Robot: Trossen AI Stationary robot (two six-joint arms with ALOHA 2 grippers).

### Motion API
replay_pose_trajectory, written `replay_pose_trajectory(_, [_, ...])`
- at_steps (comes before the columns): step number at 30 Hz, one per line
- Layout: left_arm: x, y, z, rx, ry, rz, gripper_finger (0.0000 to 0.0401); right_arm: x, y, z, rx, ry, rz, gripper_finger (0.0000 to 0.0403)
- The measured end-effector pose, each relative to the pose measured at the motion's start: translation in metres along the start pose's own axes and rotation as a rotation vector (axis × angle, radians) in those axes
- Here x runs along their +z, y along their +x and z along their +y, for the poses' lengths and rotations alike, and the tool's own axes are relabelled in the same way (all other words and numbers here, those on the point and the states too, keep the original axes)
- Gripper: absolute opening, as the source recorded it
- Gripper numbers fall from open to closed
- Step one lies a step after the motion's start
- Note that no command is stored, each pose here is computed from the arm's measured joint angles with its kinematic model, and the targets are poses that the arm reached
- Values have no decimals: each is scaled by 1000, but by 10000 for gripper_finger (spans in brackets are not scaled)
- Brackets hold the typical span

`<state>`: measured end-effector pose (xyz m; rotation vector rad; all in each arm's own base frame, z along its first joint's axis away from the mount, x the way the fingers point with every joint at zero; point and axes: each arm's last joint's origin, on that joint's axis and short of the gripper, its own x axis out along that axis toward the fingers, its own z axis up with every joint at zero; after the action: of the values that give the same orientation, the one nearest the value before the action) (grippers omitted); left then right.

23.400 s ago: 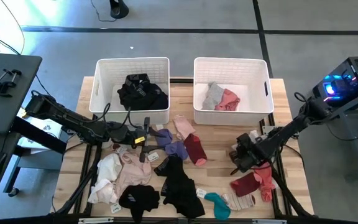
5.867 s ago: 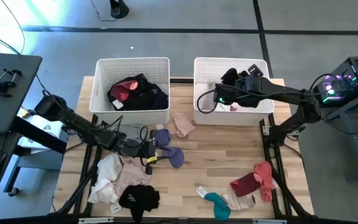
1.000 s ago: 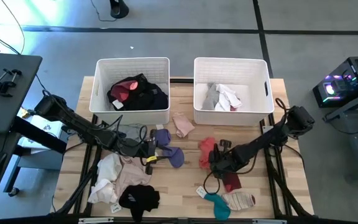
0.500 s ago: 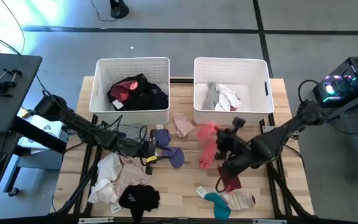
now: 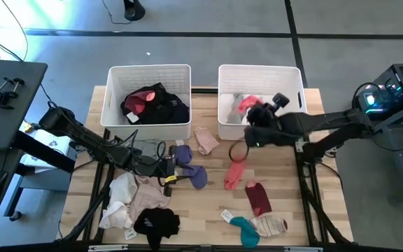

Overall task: Sort clothes
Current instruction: Put the pink sock into the right white laundry bin

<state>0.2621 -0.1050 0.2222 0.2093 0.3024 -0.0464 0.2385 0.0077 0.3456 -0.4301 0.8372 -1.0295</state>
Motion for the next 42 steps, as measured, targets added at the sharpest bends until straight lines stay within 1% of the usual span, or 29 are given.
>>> replay_pose_trajectory(5, [0, 0, 0, 0, -1, -1, 112, -9, 29, 0, -12, 62, 121, 99])
replay_pose_trajectory(8, [0, 0, 0, 0, -9, 0, 112, -14, 34, 0, -32, 80, 141, 134])
replay_pose_trajectory(11, [0, 0, 0, 0, -9, 0, 112, -14, 31, 2, -29, 95, 130, 150])
replay_pose_trajectory(14, [0, 0, 0, 0, -17, -1, 112, -13, 20, 9, 14, 100, 87, 153])
replay_pose_trajectory(21, [0, 0, 0, 0, -20, -1, 112, -12, -32, 40, 224, 126, -85, 154])
replay_pose_trajectory(23, [0, 0, 0, 0, -20, -1, 112, -14, -47, 53, 286, 103, -125, 154])
replay_pose_trajectory(27, [0, 0, 0, 1, -19, 0, 112, -24, -71, 83, 427, -8, -126, 154])
replay_pose_trajectory(29, [0, 0, 0, 0, -18, 0, 112, -32, -78, 100, 500, -96, -95, 154])
replay_pose_trajectory(32, [0, 0, 0, 0, -7, -1, 112, -51, -80, 130, 622, -214, -37, 154])
replay_pose_trajectory(33, [0, 0, 0, 1, 0, 0, 112, -58, -77, 139, 665, -218, -17, 154])
replay_pose_trajectory(35, [0, 0, 0, 0, 0, -1, 112, -72, -66, 157, 754, -172, 4, 154])
replay_pose_trajectory(38, [0, 0, 0, 1, 4, 0, 112, -94, -44, 182, 895, -60, -8, 154])
replay_pose_trajectory(42, [0, 0, 0, 1, 9, -3, 112, -119, -12, 195, 986, 115, -23, 151])
